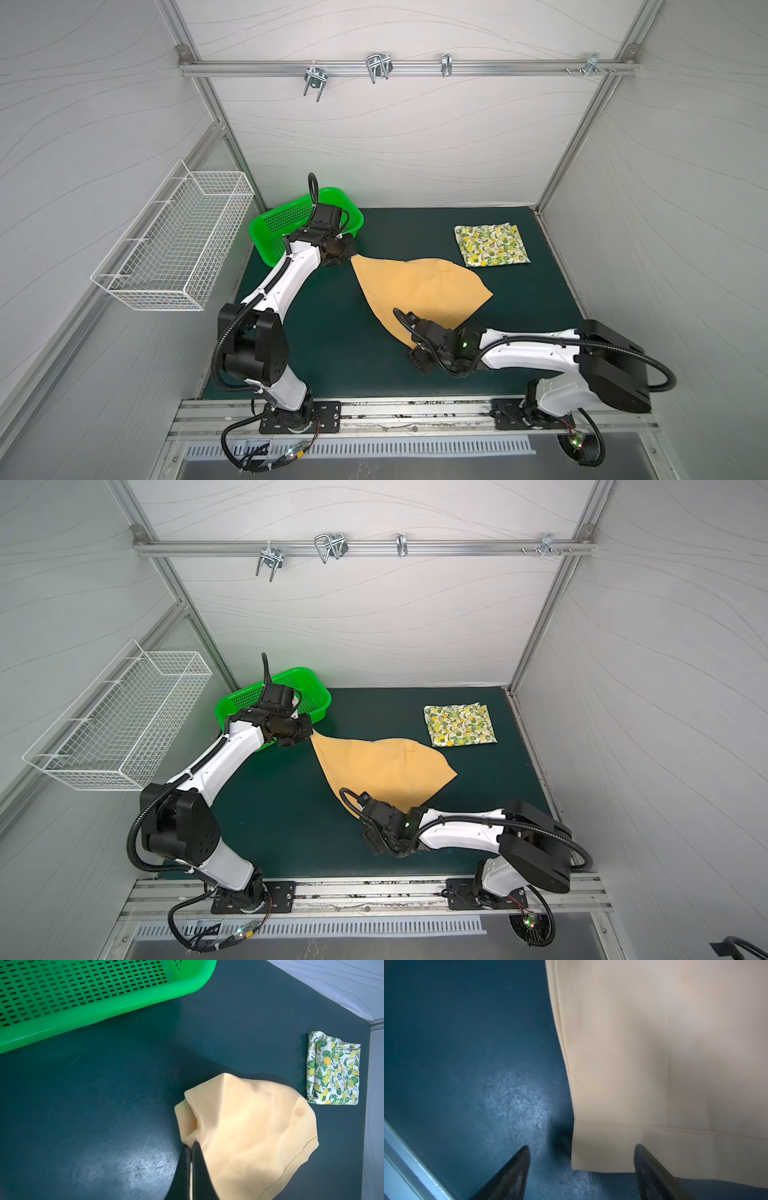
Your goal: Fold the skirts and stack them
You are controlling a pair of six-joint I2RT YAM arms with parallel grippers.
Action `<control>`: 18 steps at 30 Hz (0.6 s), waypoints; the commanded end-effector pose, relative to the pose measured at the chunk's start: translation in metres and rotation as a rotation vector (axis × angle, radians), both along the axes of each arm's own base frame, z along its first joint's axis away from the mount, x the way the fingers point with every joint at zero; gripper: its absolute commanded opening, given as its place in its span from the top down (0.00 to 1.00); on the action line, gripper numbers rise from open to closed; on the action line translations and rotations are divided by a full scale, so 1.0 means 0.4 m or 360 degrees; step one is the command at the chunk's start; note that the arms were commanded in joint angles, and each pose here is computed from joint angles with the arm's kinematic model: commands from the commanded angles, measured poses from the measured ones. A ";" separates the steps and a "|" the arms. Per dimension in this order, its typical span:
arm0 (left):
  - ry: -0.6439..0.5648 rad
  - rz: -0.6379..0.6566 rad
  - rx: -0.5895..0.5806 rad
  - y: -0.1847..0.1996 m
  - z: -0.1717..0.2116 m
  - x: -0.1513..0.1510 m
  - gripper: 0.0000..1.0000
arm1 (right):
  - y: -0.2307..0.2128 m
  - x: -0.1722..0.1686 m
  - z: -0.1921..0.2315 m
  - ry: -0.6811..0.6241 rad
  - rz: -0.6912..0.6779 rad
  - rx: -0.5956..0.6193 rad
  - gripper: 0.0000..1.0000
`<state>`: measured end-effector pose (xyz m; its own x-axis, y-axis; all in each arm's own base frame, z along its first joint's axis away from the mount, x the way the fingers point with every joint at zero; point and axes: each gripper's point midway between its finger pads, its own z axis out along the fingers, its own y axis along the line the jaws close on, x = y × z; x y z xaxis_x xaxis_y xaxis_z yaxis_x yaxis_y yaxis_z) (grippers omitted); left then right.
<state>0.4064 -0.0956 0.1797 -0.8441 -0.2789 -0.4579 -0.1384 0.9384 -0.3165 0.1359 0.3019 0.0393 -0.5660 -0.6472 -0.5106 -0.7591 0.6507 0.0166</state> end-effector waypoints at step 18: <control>-0.0084 0.0009 -0.0031 0.004 0.053 0.050 1.00 | -0.002 0.006 -0.101 -0.0001 -0.0063 -0.0215 0.51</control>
